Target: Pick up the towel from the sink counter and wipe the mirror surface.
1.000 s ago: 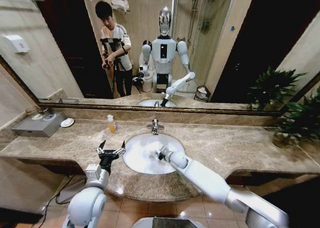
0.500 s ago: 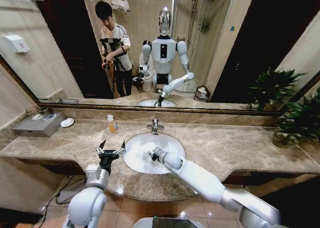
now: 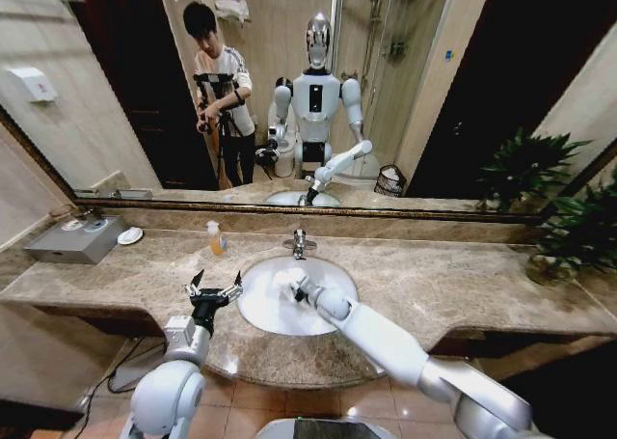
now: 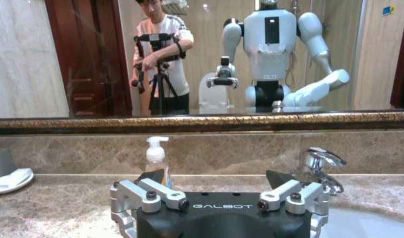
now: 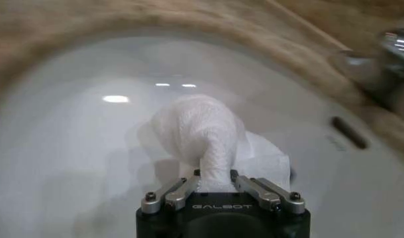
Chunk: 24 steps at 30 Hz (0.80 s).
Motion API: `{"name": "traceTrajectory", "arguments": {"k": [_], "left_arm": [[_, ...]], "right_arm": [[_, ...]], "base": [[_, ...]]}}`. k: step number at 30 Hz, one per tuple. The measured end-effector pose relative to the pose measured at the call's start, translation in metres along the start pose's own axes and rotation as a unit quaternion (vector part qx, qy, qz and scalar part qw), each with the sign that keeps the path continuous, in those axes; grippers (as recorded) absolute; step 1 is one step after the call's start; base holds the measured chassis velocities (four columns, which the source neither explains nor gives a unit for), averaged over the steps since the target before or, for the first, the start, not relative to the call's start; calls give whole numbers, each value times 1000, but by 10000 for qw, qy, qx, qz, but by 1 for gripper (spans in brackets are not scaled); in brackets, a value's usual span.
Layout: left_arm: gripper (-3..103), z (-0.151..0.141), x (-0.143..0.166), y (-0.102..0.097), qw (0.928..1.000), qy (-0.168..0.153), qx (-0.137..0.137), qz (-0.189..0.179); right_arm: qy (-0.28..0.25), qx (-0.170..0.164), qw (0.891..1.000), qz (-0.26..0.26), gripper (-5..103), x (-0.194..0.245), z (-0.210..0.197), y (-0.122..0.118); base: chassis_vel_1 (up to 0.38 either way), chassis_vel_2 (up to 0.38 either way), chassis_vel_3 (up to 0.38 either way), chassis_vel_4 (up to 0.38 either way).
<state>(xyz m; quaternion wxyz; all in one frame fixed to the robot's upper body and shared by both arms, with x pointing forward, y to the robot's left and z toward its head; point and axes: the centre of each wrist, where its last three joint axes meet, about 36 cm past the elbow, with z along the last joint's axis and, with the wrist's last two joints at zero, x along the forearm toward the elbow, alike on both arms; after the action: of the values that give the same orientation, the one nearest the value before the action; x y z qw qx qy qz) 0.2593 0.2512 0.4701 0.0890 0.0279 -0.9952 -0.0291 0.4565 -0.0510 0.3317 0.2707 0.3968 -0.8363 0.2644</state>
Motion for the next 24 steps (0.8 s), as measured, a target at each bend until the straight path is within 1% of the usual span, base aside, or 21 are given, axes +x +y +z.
{"name": "traceTrajectory", "arguments": {"k": [2, 3, 5, 8, 11, 12, 14, 15, 18, 19, 21, 24], "left_arm": [[100, 0, 0, 0, 10000, 0, 0, 0], [100, 0, 0, 0, 10000, 0, 0, 0], [100, 0, 0, 0, 10000, 0, 0, 0], [100, 0, 0, 0, 10000, 0, 0, 0], [100, 0, 0, 0, 10000, 0, 0, 0], [100, 0, 0, 0, 10000, 0, 0, 0], [100, 0, 0, 0, 10000, 0, 0, 0], [100, 0, 0, 0, 10000, 0, 0, 0], [100, 0, 0, 0, 10000, 0, 0, 0], [100, 0, 0, 0, 10000, 0, 0, 0], [100, 0, 0, 0, 10000, 0, 0, 0], [100, 0, 0, 0, 10000, 0, 0, 0]], "right_arm": [[-14, 91, 9998, -202, 12, 15, -3, 11], [-14, 91, 9998, -202, 12, 15, -3, 11], [-31, 99, 9992, -390, 12, 27, -9, 18], [-7, 89, 9990, -438, 12, 27, -15, 17], [116, 7, 9996, -240, 12, 2, -13, 3], [116, 7, 9996, -240, 12, 2, -13, 3], [152, -24, 9999, 46, 12, -15, -8, -19], [152, -24, 9999, 46, 12, -15, -8, -19], [96, -80, 9991, 406, 12, -26, -5, -49], [96, -80, 9991, 406, 12, -26, -5, -49], [57, -122, 9983, 575, 12, -30, -4, -63], [66, -135, 9984, 554, 12, -32, -2, -62]], "base": [[0, 0, 0, 0], [0, 0, 0, 0], [0, 0, 0, 0], [0, 0, 0, 0], [0, 0, 0, 0], [0, 0, 0, 0], [0, 0, 0, 0], [0, 0, 0, 0], [0, 0, 0, 0], [0, 0, 0, 0], [0, 0, 0, 0], [0, 0, 0, 0]]}}
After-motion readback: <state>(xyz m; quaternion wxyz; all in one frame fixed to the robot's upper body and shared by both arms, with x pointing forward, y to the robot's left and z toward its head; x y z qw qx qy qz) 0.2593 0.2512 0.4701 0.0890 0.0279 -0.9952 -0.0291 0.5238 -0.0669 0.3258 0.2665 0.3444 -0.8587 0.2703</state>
